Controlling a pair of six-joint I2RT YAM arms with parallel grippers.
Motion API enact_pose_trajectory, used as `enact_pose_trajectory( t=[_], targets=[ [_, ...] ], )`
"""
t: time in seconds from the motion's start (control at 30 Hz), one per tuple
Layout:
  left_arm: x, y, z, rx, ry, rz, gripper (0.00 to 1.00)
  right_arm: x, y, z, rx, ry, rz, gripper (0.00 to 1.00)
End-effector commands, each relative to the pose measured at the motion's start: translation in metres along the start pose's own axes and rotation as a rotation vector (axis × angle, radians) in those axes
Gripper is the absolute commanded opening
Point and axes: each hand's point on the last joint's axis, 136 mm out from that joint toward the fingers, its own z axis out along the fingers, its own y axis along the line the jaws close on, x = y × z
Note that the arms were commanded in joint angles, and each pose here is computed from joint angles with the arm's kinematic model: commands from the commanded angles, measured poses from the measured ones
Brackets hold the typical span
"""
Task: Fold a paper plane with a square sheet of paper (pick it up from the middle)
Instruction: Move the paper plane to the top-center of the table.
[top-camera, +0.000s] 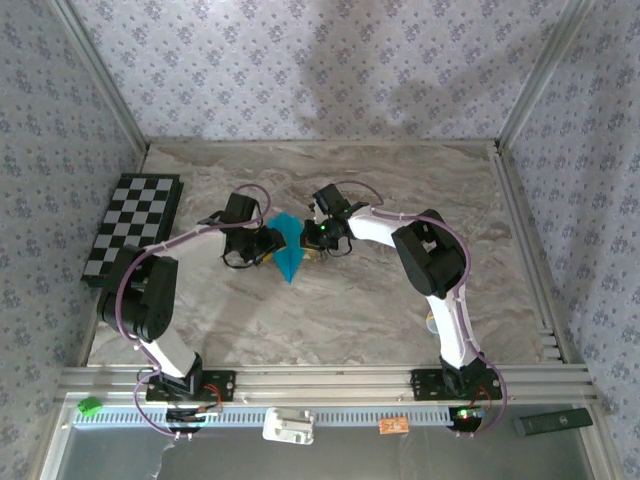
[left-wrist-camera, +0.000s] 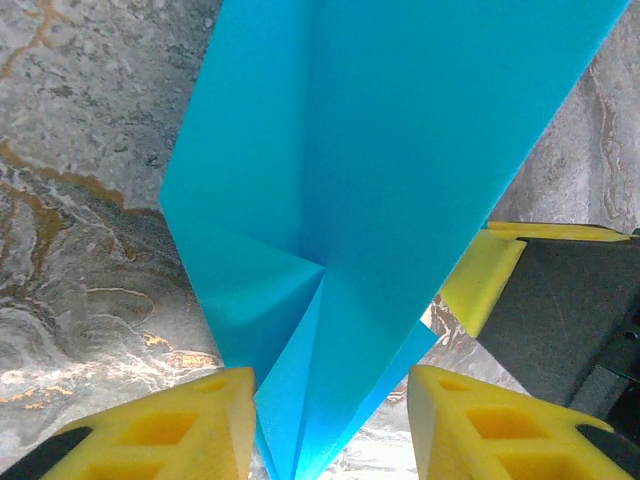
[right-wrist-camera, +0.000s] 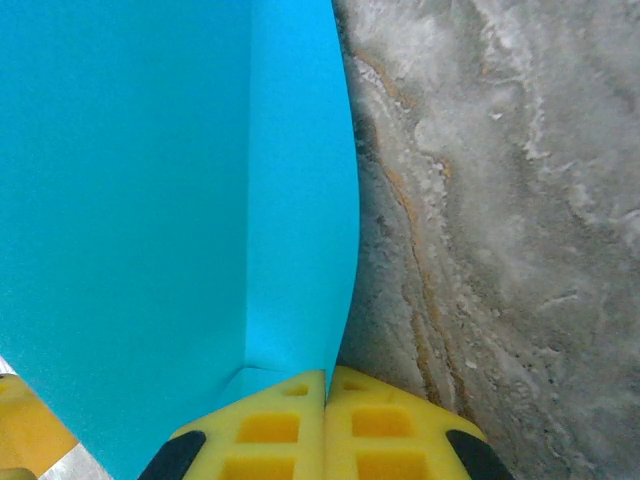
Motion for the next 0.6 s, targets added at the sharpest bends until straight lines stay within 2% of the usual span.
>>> enact_pose_trajectory(
  t=[0.0, 0.17, 0.33, 0.57],
  targets=[
    [-0.001, -0.008, 0.000, 0.017, 0.015, 0.029, 0.45, 0.000, 0.008, -0.006, -0.006, 0.000, 0.001, 0.04],
    [0.002, -0.010, 0.002, 0.031, 0.033, 0.036, 0.47, 0.000, 0.009, -0.006, -0.007, 0.000, 0.002, 0.04],
    [0.010, -0.026, 0.003, 0.078, 0.058, 0.087, 0.44, -0.001, 0.009, -0.007, -0.005, -0.003, 0.002, 0.04],
    [0.018, -0.019, 0.012, 0.001, 0.070, 0.108, 0.39, -0.003, 0.009, -0.008, -0.009, -0.004, 0.011, 0.03]
  ],
)
